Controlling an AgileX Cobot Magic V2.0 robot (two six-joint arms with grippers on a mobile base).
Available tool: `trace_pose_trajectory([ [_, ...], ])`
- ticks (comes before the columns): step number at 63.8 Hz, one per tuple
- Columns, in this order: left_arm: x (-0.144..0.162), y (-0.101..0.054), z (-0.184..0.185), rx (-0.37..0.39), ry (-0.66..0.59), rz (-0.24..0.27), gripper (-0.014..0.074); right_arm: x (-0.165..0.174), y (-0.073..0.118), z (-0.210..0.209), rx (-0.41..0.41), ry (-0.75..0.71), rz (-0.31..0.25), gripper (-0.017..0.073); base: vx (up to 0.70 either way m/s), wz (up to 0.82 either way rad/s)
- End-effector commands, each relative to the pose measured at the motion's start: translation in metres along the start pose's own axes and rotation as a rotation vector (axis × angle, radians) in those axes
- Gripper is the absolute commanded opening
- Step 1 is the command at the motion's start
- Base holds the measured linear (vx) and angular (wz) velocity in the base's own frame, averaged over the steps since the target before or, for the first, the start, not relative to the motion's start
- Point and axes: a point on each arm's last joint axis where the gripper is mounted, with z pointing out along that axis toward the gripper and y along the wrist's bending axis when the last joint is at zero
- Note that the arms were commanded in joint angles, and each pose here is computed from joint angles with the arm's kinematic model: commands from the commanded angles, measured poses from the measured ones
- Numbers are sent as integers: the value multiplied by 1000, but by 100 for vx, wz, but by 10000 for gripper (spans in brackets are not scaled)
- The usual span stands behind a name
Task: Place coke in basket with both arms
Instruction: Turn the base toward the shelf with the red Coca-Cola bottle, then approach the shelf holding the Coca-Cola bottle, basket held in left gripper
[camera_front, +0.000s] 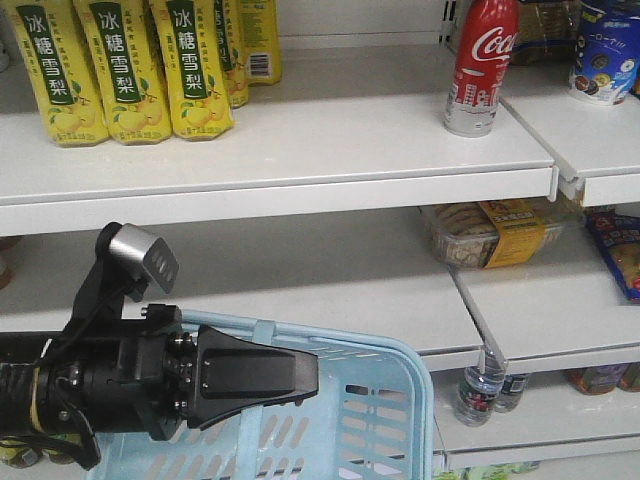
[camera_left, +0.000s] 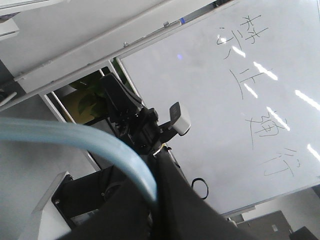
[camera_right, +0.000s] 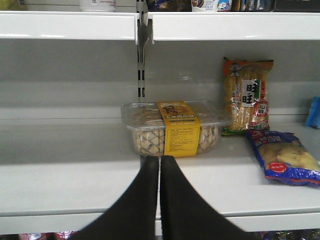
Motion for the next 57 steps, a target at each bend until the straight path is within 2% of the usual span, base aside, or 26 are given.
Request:
trace_pose_trajectory([
  [1, 1, -30, -3, 220, 33, 17, -7, -3, -1, -1, 9, -80, -7, -4, 2, 13],
  [57, 1, -30, -3, 220, 33, 17, -7, -3, -1, -1, 9, -80, -7, -4, 3, 11],
])
